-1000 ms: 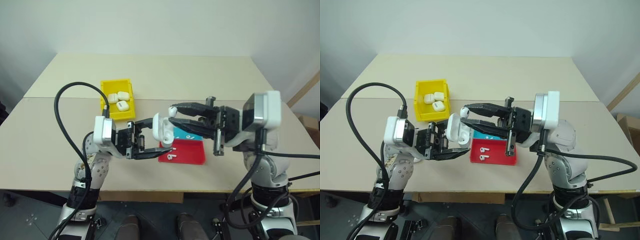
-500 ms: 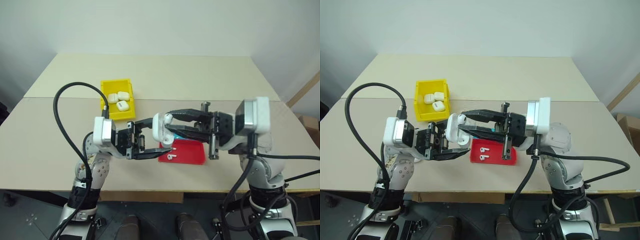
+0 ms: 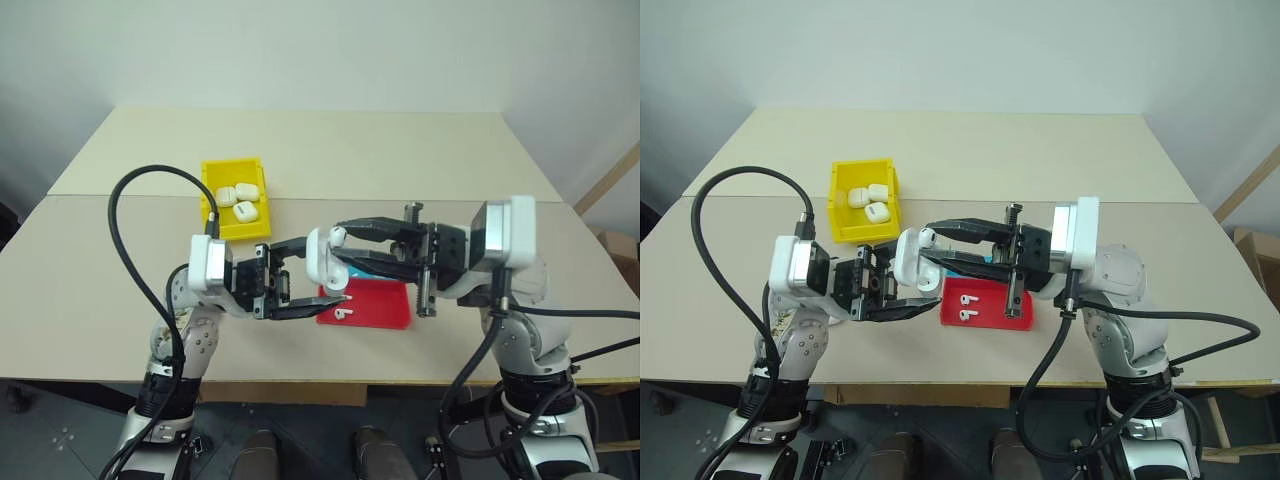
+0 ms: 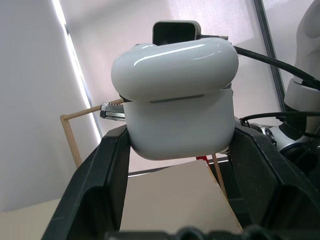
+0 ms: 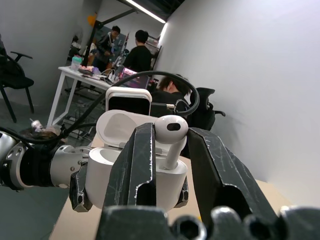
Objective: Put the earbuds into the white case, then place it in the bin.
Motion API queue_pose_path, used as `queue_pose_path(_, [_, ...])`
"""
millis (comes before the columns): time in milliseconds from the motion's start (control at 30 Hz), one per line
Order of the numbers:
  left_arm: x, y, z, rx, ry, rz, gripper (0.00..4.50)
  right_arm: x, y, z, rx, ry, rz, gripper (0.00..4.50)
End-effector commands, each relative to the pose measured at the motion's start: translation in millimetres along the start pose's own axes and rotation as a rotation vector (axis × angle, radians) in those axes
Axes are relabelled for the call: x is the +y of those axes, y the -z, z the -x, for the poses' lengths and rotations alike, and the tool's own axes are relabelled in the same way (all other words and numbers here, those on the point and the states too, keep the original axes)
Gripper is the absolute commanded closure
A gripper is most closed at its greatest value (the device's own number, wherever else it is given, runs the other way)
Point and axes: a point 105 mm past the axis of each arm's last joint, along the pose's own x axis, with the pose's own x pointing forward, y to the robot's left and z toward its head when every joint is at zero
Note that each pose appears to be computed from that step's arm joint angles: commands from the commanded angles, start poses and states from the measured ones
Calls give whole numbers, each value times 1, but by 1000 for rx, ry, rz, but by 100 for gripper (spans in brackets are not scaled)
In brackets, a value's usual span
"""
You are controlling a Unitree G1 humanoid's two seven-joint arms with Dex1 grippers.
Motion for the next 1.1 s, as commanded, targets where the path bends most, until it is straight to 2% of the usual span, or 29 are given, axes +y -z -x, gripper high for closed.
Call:
queue_pose_path(33, [0, -5, -3, -20, 15, -38, 178, 4, -4, -1, -9, -35, 64, 362])
queue_pose_path(67, [0, -5, -3, -22, 16, -39, 178, 4, -4, -1, -8, -33, 68, 362])
queue_pose_path(100, [0, -5, -3, -23, 16, -39, 178, 5, -4, -1, -4, -38, 69, 334])
queue_pose_path(367, [1, -4, -2, -18, 11, -41, 178, 1, -4, -2, -4, -15, 123, 71])
queue_pose_path(700, [1, 2, 11, 37, -16, -54, 178, -14, -13, 16, 46, 29, 86, 71])
queue_pose_path(867, [-2, -2, 43, 126, -58, -82, 178, -53, 9, 43, 432, 83, 26, 71])
queue_pose_path(967, [-7, -2, 59, 181, -78, -100, 178, -75, 18, 55, 584, 120, -74, 71])
queue_pose_path(1033, [-17, -1, 73, 239, -97, -106, 178, -88, 33, 60, 789, 94, -116, 71])
queue_pose_path(1100, [-25, -2, 78, 261, -114, -105, 178, -95, 44, 60, 916, 60, -135, 71])
